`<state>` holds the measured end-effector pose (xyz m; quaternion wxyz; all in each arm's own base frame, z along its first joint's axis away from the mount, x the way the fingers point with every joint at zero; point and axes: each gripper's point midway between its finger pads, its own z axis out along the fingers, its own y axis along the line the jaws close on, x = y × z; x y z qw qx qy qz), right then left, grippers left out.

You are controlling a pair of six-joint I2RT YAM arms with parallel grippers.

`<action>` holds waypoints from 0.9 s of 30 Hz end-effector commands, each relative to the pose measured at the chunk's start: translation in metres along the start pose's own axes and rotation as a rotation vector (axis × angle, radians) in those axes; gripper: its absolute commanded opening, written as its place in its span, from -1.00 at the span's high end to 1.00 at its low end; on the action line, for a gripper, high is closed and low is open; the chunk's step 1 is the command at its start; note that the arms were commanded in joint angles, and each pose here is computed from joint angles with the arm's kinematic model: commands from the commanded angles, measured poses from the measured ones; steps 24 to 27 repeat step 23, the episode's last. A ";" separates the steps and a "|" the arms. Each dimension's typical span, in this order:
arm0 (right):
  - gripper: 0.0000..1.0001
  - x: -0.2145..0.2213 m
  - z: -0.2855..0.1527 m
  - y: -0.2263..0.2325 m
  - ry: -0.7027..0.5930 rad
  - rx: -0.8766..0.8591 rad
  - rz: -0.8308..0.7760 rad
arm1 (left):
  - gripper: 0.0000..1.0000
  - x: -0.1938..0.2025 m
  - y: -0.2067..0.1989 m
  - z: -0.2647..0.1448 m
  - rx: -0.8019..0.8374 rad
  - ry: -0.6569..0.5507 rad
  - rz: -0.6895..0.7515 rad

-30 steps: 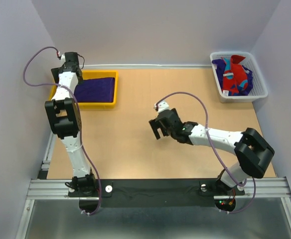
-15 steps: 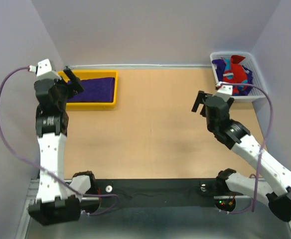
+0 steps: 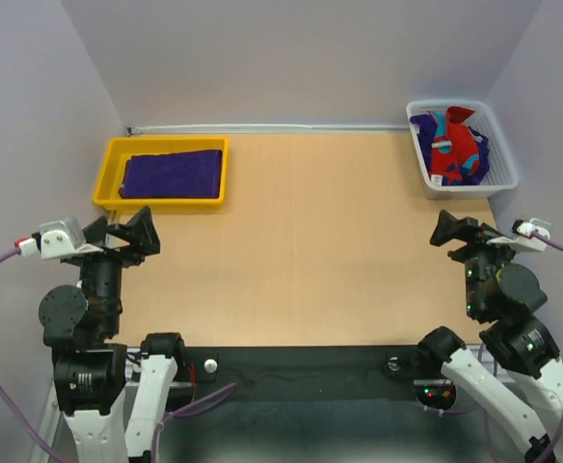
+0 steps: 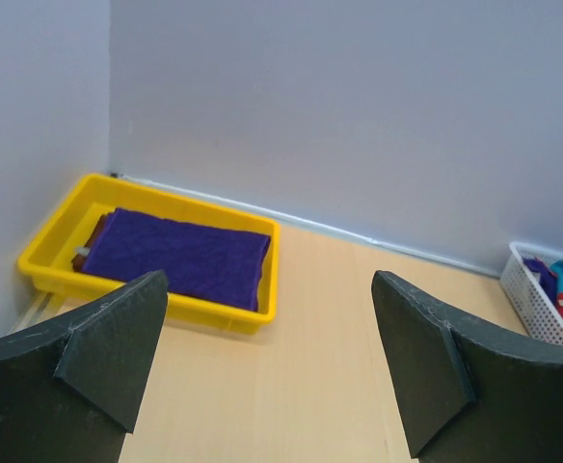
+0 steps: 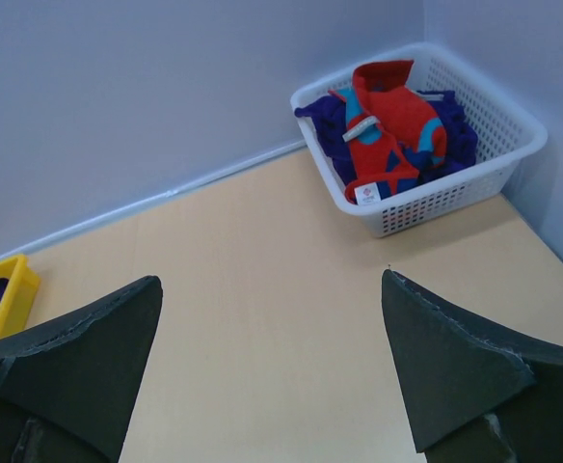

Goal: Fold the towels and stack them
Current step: Neatly place the folded towel into the bin

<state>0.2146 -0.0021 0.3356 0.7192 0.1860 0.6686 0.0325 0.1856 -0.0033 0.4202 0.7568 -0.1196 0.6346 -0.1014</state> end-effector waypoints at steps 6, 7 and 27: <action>-1.00 -0.008 -0.023 -0.017 -0.076 -0.073 -0.050 | -0.97 0.028 0.056 -0.027 -0.257 0.014 0.037; -1.00 -0.006 -0.024 -0.019 -0.080 -0.070 -0.050 | -0.97 0.028 0.058 -0.028 -0.272 0.013 0.032; -1.00 0.006 -0.023 -0.013 -0.059 -0.108 -0.071 | -0.97 0.033 0.051 -0.020 -0.226 0.038 0.052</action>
